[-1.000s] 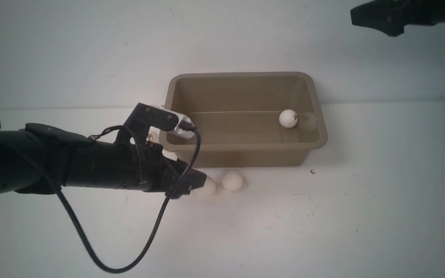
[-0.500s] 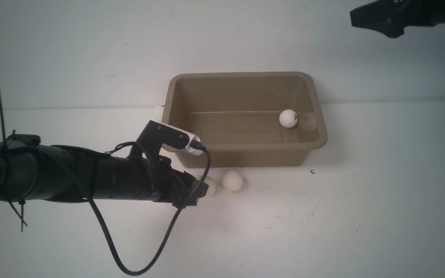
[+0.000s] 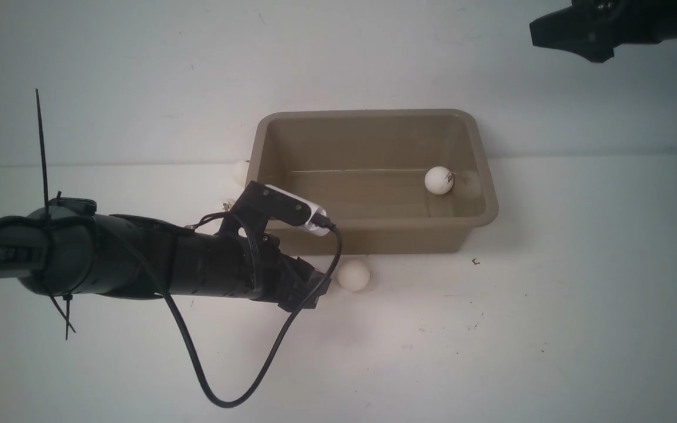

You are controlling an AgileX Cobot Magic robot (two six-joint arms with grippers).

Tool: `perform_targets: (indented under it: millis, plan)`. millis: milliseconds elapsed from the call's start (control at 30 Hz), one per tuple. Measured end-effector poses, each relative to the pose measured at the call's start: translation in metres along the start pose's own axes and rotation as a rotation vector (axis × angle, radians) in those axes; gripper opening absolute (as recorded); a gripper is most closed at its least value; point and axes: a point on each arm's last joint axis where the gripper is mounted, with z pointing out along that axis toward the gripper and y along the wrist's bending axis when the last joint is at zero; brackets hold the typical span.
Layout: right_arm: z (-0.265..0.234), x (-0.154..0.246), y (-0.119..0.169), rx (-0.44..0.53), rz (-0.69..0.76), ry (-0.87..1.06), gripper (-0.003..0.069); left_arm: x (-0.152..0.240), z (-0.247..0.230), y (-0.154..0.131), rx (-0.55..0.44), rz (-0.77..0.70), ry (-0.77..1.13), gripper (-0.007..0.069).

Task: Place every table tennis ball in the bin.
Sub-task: Use the left arm to clamp the table tennis ball closest to it

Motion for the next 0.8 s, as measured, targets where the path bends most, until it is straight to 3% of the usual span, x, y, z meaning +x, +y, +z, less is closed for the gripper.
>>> perform_targets:
  millis: [400, 533, 800]
  plan:
    - [0.0, 0.0, 0.0, 0.0, -0.003, 0.0, 0.058, 0.01, 0.012, 0.004, 0.004, -0.015, 0.037, 0.0414]
    - [0.0, 0.0, 0.0, 0.0, -0.004, 0.001, 0.058, 0.013, 0.016, 0.005, 0.005, -0.039, 0.05, 0.0333]
    - [0.0, 0.0, 0.0, -0.001, -0.008, 0.001, 0.058, 0.008, 0.01, 0.0, 0.042, -0.02, 0.024, 0.0333]
